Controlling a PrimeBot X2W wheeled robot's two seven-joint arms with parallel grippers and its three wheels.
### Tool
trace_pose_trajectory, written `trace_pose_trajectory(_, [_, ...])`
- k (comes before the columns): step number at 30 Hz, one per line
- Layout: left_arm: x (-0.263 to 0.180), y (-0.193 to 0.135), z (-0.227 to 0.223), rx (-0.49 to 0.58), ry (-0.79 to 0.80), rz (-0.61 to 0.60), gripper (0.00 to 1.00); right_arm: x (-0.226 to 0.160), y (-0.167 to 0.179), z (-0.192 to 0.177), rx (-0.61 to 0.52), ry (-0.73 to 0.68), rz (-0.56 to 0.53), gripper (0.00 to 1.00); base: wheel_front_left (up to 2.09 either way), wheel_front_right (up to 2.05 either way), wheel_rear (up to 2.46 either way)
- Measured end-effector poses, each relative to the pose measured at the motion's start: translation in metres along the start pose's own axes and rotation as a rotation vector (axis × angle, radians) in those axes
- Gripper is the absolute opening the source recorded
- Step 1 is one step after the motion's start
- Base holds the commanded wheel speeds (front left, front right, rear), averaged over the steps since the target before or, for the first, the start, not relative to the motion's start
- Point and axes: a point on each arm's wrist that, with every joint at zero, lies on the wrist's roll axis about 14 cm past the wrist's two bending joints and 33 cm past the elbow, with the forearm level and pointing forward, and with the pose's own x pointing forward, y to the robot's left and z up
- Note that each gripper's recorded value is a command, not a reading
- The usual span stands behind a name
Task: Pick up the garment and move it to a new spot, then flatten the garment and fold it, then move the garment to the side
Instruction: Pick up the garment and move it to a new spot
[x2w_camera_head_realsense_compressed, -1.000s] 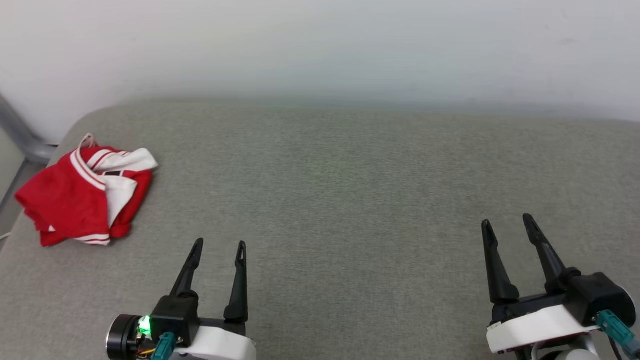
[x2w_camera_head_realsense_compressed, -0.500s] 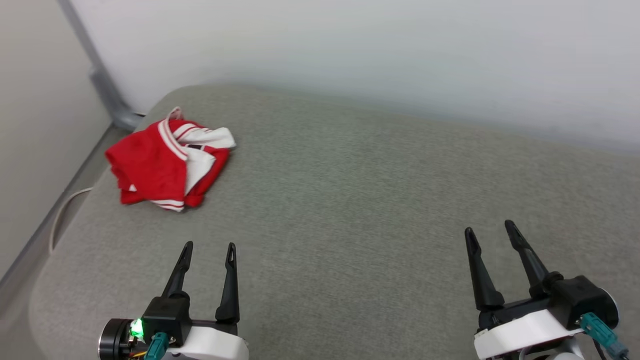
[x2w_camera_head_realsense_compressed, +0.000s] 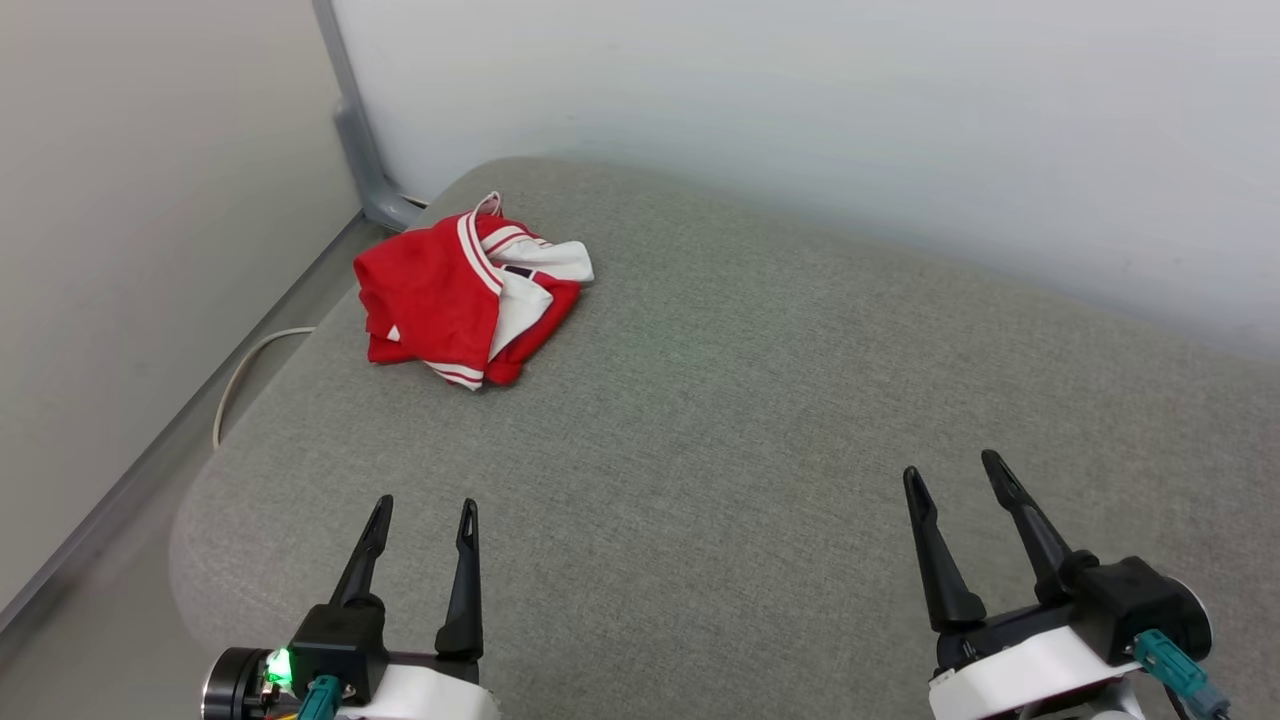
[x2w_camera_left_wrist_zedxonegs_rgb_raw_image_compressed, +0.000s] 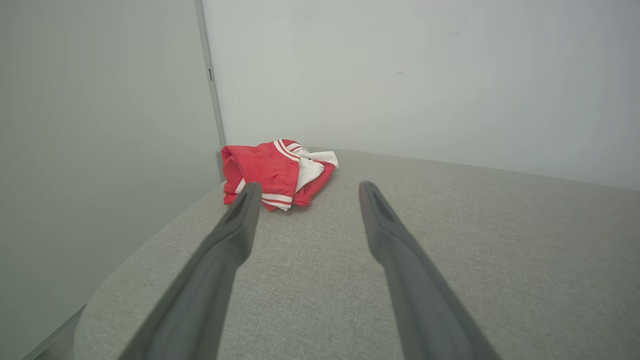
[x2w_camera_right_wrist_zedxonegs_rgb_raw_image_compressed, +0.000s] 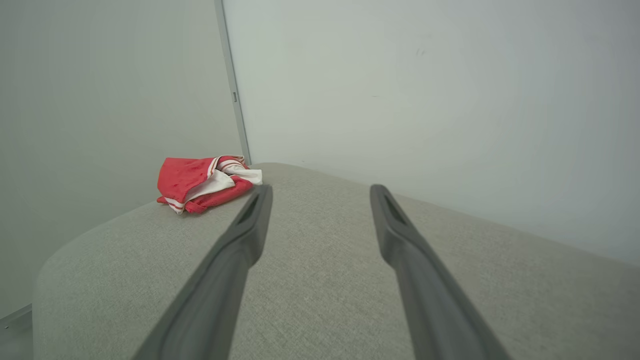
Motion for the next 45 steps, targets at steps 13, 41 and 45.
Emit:
trace_pose_trajectory(13, [0.002,0.007,0.008,0.001,-0.022,0.033,1.0,0.001,0.002,-0.005,0.011,0.011,0.009,1.0,0.0,0.0,0.0])
trace_pose_trajectory(41, [0.198,0.048,-0.122,0.275,0.684,-0.139,1.0,0.005,-0.092,-0.09,-0.012,0.149,-0.162,1.0,0.0,0.0,0.0])
trace_pose_trajectory(45, [0.21,0.05,-0.141,0.295,0.783,-0.148,1.0,0.002,-0.101,-0.103,-0.003,0.172,-0.182,1.0,0.0,0.0,0.0])
